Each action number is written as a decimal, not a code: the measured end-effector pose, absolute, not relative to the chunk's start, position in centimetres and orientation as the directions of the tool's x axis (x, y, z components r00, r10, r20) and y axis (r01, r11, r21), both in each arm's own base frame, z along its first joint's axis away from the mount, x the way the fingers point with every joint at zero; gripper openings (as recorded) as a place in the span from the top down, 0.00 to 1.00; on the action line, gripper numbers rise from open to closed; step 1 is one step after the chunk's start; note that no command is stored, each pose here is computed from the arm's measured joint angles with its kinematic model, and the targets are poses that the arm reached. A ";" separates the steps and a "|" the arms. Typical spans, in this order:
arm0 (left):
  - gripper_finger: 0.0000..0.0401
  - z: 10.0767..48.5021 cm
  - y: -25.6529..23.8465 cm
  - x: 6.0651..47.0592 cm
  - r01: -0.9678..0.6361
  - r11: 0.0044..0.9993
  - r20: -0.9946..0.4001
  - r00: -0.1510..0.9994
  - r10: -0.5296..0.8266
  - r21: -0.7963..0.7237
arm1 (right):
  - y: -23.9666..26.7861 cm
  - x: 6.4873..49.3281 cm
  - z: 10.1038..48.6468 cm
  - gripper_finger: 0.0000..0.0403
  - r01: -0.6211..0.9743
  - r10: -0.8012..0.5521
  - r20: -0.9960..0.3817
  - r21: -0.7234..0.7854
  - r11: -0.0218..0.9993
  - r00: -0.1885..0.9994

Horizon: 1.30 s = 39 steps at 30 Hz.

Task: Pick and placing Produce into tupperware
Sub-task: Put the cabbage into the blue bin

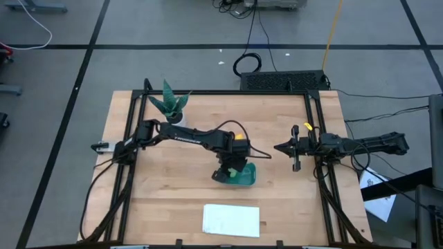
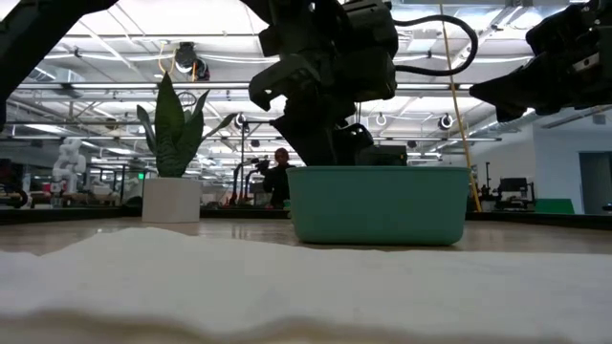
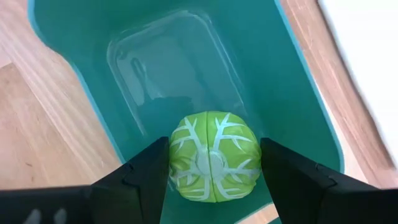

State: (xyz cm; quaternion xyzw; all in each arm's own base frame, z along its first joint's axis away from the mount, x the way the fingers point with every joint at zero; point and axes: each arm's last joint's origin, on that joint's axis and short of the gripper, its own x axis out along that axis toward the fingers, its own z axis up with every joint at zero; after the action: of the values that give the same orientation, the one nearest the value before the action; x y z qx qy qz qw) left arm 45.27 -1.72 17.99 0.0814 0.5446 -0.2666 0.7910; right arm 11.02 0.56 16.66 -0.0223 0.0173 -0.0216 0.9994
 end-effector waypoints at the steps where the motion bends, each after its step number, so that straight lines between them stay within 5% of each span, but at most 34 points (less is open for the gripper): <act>1: 0.44 18.0 -1.7 45.3 0.511 0.844 -0.904 0.265 -0.337 -0.164 | 0.6 11.0 16.7 1.00 0.042 -0.044 -0.033 -0.045 0.998 0.998; 39: 0.44 16.2 -1.7 46.1 0.567 0.809 -0.893 0.270 -0.361 -0.155 | 0.6 11.1 16.6 1.00 0.042 -0.044 -0.044 -0.047 0.998 0.998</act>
State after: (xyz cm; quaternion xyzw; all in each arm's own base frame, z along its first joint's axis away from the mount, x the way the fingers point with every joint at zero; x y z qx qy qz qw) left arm 46.09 -1.74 16.17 0.0977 0.5281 -0.2933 0.7909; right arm 11.08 0.57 16.56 -0.0230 0.0225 -0.0216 0.9992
